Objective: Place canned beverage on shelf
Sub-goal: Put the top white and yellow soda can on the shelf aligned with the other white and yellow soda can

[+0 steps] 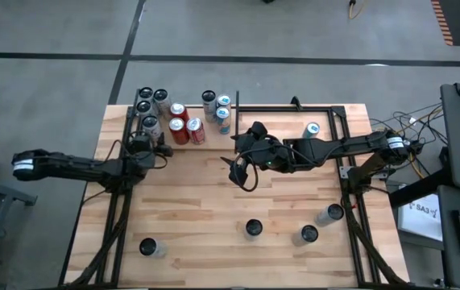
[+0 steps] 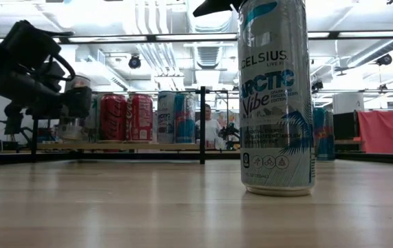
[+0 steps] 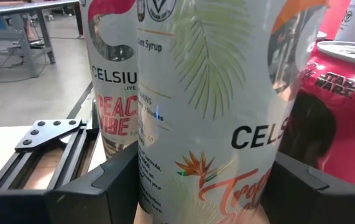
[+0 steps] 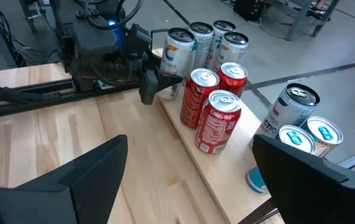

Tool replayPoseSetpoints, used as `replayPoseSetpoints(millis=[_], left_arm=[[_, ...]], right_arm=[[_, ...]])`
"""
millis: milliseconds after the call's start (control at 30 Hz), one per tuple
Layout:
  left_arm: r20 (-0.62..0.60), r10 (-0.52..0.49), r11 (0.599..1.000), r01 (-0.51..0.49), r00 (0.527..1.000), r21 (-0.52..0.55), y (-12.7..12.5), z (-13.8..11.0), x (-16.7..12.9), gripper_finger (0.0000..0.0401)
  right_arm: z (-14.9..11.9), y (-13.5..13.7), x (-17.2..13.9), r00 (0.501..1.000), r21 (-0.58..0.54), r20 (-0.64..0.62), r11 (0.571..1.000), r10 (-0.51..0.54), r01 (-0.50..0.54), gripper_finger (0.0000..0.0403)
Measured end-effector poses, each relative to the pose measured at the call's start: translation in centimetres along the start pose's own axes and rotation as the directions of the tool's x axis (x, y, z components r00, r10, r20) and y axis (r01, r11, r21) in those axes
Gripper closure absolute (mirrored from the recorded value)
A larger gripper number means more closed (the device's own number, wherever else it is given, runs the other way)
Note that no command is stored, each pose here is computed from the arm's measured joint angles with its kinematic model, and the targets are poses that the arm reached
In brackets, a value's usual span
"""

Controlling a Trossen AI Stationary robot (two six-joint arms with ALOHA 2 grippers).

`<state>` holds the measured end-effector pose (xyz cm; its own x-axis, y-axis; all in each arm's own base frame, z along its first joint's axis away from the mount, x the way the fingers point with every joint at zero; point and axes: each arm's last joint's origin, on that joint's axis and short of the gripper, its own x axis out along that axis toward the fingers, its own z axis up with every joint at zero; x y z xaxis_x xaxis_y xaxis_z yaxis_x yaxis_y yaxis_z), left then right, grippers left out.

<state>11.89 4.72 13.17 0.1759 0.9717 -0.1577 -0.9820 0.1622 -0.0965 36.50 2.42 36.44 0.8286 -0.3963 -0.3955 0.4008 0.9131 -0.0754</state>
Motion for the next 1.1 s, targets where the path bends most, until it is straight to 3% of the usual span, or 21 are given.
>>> replayPoseSetpoints(millis=[533, 1100], left_arm=[[-0.001, 0.037, 0.999, -0.037, 0.999, 0.019, -0.20, -0.67, 0.26, 0.0123], [0.000, 0.037, 0.999, -0.037, 0.999, 0.017, -0.25, -0.64, 0.28, 0.0120]], right_arm=[[-0.05, -0.01, 0.01, 1.000, -0.007, -0.004, 1.000, -0.001, 0.001, 0.0067], [-0.04, -0.01, 0.00, 1.000, -0.011, -0.004, 1.000, -0.001, 0.001, 0.0067]])
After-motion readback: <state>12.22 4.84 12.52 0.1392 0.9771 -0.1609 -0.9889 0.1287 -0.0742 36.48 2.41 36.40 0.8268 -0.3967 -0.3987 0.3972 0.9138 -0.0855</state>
